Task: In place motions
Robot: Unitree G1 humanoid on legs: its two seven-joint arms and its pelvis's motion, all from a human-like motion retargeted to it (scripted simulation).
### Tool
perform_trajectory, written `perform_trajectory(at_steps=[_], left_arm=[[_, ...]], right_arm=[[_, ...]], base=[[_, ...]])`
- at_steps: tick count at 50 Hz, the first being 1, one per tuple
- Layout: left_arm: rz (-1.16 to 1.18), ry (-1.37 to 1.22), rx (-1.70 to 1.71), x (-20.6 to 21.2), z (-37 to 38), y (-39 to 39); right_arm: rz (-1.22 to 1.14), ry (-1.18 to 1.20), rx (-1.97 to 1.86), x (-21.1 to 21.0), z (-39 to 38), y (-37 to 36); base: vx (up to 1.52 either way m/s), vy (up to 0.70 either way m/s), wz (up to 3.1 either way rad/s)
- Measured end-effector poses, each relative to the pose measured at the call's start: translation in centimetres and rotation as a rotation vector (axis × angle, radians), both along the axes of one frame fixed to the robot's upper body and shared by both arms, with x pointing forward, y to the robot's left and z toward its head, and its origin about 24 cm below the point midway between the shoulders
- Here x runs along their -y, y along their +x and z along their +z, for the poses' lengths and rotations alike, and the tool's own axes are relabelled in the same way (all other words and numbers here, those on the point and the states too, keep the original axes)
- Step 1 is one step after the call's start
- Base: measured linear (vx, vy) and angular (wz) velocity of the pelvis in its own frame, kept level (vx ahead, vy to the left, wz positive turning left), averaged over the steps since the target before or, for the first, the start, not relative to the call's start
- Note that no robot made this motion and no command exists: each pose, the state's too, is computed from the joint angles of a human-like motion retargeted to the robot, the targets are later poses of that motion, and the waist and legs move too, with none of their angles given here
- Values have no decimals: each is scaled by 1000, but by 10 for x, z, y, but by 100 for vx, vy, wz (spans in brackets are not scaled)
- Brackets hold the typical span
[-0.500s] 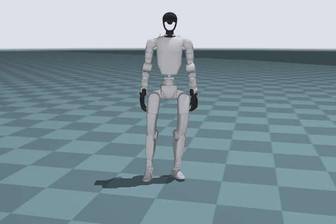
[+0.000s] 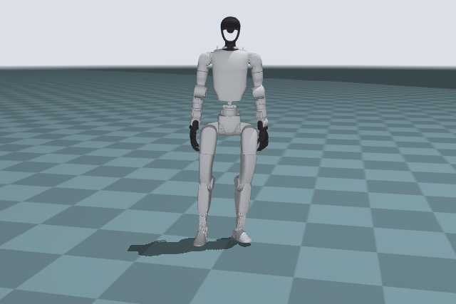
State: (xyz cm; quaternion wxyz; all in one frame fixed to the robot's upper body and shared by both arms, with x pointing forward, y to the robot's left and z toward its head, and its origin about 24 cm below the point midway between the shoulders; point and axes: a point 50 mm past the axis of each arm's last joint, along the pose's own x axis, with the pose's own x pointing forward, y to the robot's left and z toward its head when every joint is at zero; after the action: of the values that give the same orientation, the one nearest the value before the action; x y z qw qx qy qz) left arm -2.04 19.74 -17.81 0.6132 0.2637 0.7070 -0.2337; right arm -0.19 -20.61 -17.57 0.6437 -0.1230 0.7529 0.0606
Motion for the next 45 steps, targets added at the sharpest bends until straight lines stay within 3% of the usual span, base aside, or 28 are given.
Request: perform_trajectory(at_steps=[45], left_arm=[[10,-3,12,1,0,3]], right_arm=[[-8,10,-7,-1,0,-4]], base=[[0,1,11]])
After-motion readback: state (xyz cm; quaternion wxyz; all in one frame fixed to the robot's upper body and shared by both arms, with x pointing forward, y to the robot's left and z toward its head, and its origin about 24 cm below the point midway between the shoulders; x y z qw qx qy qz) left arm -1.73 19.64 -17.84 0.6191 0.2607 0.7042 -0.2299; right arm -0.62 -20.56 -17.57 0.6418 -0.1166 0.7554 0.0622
